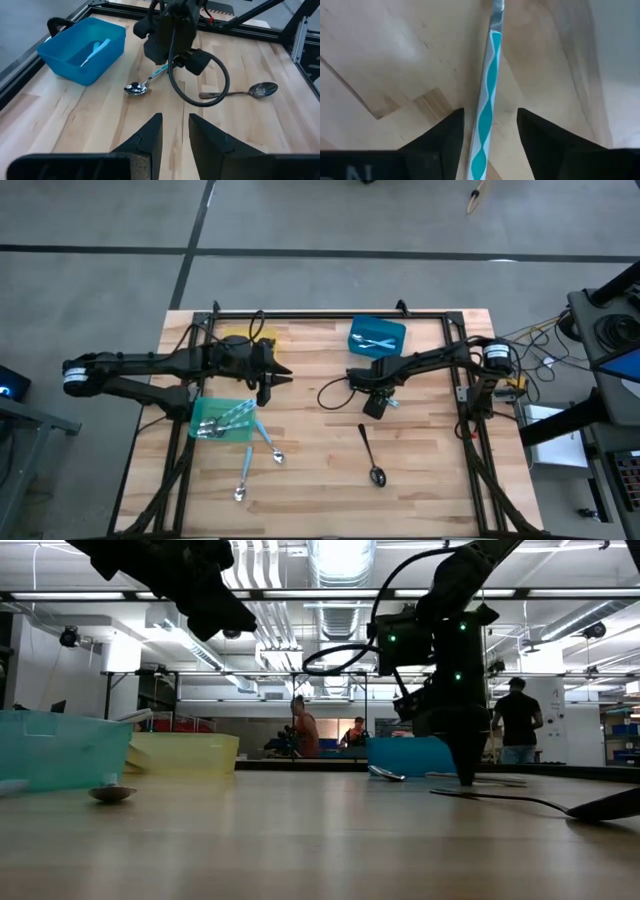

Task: Sort silverware by color (type)
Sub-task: Put the blue patterned spoon into the green bin

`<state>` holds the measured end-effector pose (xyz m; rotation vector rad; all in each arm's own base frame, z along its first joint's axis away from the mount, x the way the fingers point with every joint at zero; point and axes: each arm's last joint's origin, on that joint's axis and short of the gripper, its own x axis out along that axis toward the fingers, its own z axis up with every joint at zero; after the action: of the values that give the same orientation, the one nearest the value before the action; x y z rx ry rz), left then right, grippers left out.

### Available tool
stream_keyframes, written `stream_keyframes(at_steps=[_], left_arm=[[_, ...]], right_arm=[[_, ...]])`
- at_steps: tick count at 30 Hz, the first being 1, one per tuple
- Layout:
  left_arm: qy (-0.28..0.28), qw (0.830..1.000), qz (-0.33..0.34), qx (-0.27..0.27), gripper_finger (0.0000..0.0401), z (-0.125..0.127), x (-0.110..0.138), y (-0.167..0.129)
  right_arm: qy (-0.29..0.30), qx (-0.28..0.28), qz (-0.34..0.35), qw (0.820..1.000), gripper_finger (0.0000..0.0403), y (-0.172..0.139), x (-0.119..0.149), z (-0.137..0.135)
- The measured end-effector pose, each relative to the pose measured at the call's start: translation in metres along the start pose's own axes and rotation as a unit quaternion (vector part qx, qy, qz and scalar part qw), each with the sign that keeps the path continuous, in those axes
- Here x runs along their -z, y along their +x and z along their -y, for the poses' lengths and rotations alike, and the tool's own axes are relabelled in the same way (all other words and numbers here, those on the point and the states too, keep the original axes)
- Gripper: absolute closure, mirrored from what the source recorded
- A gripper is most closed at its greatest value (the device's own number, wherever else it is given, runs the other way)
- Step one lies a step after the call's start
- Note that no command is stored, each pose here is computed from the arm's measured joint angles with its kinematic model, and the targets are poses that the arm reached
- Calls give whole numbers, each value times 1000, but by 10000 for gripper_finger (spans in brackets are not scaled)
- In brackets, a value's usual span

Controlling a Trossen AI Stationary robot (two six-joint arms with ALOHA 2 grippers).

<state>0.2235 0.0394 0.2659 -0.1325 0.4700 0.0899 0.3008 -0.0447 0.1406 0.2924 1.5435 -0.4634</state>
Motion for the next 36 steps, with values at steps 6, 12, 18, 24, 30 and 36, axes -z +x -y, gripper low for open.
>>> stream_keyframes(at_steps=[6,12,18,24,30,36], left_arm=[[6,1000,-3,-1,326,0,1,1],[29,1000,-4,-1,326,-1,1,1],[38,999,-1,-1,326,0,0,1],[41,999,27,0,326,0,-5,1],[52,995,87,1,326,0,-13,2],[63,994,88,2,321,-1,-12,16]], right_arm=[[-17,0,-14,1000,283,13,-3,-3],[-40,0,-3,999,376,11,-3,-3],[-19,-8,44,999,376,-8,-3,-4],[7,-23,91,996,376,-41,10,-16],[5,-54,130,990,376,-69,10,-42],[-18,-46,116,992,376,-90,-4,-56]])
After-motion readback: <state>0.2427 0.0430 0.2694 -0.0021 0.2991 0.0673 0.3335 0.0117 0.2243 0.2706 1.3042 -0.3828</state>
